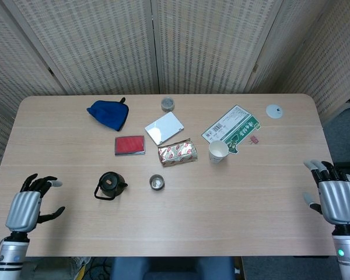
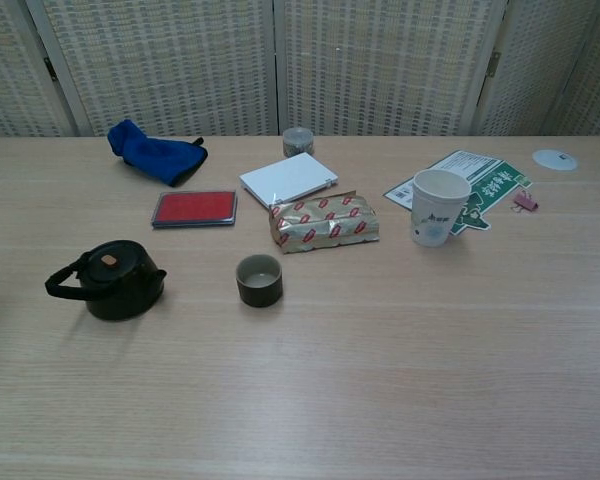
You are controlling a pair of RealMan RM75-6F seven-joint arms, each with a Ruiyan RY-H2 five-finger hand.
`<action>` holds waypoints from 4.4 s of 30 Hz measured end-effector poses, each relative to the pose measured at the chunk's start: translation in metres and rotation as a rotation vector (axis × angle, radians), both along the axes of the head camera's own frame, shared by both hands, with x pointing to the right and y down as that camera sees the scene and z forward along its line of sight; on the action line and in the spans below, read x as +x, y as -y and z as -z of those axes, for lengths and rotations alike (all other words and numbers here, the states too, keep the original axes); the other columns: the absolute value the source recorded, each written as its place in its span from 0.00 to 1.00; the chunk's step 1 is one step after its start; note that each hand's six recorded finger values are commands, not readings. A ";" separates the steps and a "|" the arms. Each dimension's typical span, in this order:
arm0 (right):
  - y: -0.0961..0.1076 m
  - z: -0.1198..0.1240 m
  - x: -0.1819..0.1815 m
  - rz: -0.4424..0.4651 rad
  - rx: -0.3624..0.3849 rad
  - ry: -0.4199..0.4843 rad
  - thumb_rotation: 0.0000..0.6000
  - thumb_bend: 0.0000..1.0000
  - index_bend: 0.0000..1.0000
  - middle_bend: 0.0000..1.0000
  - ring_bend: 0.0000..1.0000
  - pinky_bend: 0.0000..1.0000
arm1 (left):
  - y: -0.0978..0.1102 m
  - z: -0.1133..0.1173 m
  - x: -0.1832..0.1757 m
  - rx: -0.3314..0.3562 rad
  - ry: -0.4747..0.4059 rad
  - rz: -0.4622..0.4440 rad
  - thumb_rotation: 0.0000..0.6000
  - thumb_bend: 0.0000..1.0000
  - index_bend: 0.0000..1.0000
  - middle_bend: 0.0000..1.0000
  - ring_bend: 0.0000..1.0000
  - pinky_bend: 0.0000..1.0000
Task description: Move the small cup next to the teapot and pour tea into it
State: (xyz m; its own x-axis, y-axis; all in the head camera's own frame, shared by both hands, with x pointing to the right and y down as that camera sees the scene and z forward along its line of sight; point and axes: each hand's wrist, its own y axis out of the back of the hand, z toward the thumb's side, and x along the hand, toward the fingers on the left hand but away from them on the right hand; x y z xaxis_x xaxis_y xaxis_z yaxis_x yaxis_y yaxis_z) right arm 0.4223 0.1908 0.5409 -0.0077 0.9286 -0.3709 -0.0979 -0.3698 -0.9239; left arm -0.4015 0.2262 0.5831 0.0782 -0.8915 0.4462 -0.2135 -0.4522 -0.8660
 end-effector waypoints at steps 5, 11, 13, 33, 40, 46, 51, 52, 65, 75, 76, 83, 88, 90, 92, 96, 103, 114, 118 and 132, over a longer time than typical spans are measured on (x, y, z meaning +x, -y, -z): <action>0.003 0.013 0.015 -0.046 0.049 -0.006 1.00 0.20 0.20 0.22 0.15 0.27 | 0.009 -0.012 0.022 -0.016 -0.027 -0.116 1.00 0.18 0.30 0.27 0.26 0.08; 0.005 0.017 0.020 -0.058 0.063 -0.007 1.00 0.20 0.20 0.22 0.15 0.27 | 0.020 -0.032 0.051 -0.043 -0.063 -0.230 1.00 0.18 0.25 0.25 0.25 0.08; 0.005 0.018 0.021 -0.060 0.066 -0.009 1.00 0.20 0.20 0.22 0.15 0.27 | 0.023 -0.038 0.061 -0.052 -0.076 -0.262 1.00 0.18 0.23 0.23 0.25 0.08; -0.001 0.025 0.036 -0.105 0.071 -0.020 1.00 0.20 0.20 0.22 0.15 0.27 | 0.051 -0.099 0.135 -0.138 -0.042 -0.344 0.91 0.18 0.19 0.17 0.21 0.08; -0.005 0.026 0.043 -0.124 0.067 -0.017 1.00 0.20 0.20 0.22 0.15 0.27 | 0.050 -0.108 0.148 -0.157 -0.024 -0.361 0.91 0.18 0.19 0.17 0.21 0.08; -0.007 0.025 0.046 -0.127 0.063 -0.013 1.00 0.20 0.20 0.22 0.15 0.27 | 0.050 -0.118 0.143 -0.171 0.048 -0.380 0.95 0.18 0.19 0.17 0.21 0.08; -0.007 0.023 0.047 -0.128 0.061 -0.009 1.00 0.20 0.20 0.22 0.15 0.27 | 0.049 -0.120 0.129 -0.176 0.112 -0.384 0.98 0.18 0.19 0.17 0.21 0.08; -0.007 0.023 0.047 -0.129 0.060 -0.009 1.00 0.20 0.20 0.22 0.15 0.27 | 0.049 -0.121 0.126 -0.175 0.124 -0.384 0.99 0.18 0.19 0.17 0.21 0.08; -0.007 0.024 0.045 -0.126 0.064 -0.004 1.00 0.20 0.20 0.22 0.15 0.27 | 0.054 -0.117 0.108 -0.170 0.137 -0.359 1.00 0.18 0.19 0.17 0.21 0.08; -0.003 0.032 0.048 -0.133 0.086 -0.010 1.00 0.20 0.20 0.22 0.15 0.27 | 0.042 -0.091 0.099 -0.123 0.084 -0.465 1.00 0.18 0.38 0.29 0.29 0.08; -0.003 0.032 0.049 -0.134 0.087 -0.010 1.00 0.20 0.20 0.22 0.15 0.27 | 0.041 -0.089 0.098 -0.122 0.080 -0.471 1.00 0.18 0.40 0.30 0.30 0.08; -0.002 0.036 0.048 -0.132 0.097 -0.010 1.00 0.20 0.20 0.22 0.15 0.27 | 0.033 -0.091 0.084 -0.140 0.102 -0.495 1.00 0.18 0.41 0.34 0.32 0.08; -0.002 0.037 0.048 -0.133 0.098 -0.012 1.00 0.20 0.20 0.22 0.15 0.27 | 0.032 -0.094 0.080 -0.151 0.120 -0.498 1.00 0.18 0.43 0.36 0.32 0.08; -0.003 0.037 0.048 -0.134 0.097 -0.012 1.00 0.20 0.20 0.22 0.15 0.27 | 0.031 -0.096 0.078 -0.151 0.129 -0.502 1.00 0.18 0.44 0.37 0.32 0.08; -0.003 0.037 0.048 -0.137 0.096 -0.013 1.00 0.20 0.20 0.22 0.15 0.27 | 0.030 -0.098 0.076 -0.154 0.135 -0.502 1.00 0.18 0.45 0.38 0.33 0.08; -0.004 0.038 0.048 -0.138 0.096 -0.014 1.00 0.20 0.20 0.22 0.15 0.27 | 0.029 -0.100 0.074 -0.159 0.138 -0.503 1.00 0.18 0.46 0.40 0.35 0.08; -0.005 0.039 0.049 -0.143 0.099 -0.016 1.00 0.20 0.20 0.22 0.15 0.27 | 0.028 -0.106 0.071 -0.170 0.146 -0.503 1.00 0.18 0.47 0.41 0.36 0.08; -0.006 0.039 0.051 -0.154 0.097 -0.022 1.00 0.20 0.20 0.22 0.15 0.27 | 0.025 -0.114 0.067 -0.185 0.144 -0.503 1.00 0.18 0.51 0.46 0.39 0.07; -0.006 0.039 0.051 -0.154 0.096 -0.023 1.00 0.20 0.20 0.22 0.15 0.27 | 0.023 -0.116 0.066 -0.199 0.141 -0.499 1.00 0.18 0.52 0.48 0.41 0.05; -0.008 0.039 0.052 -0.163 0.097 -0.025 1.00 0.20 0.20 0.22 0.15 0.27 | 0.015 -0.125 0.063 -0.240 0.137 -0.496 1.00 0.18 0.60 0.56 0.45 0.03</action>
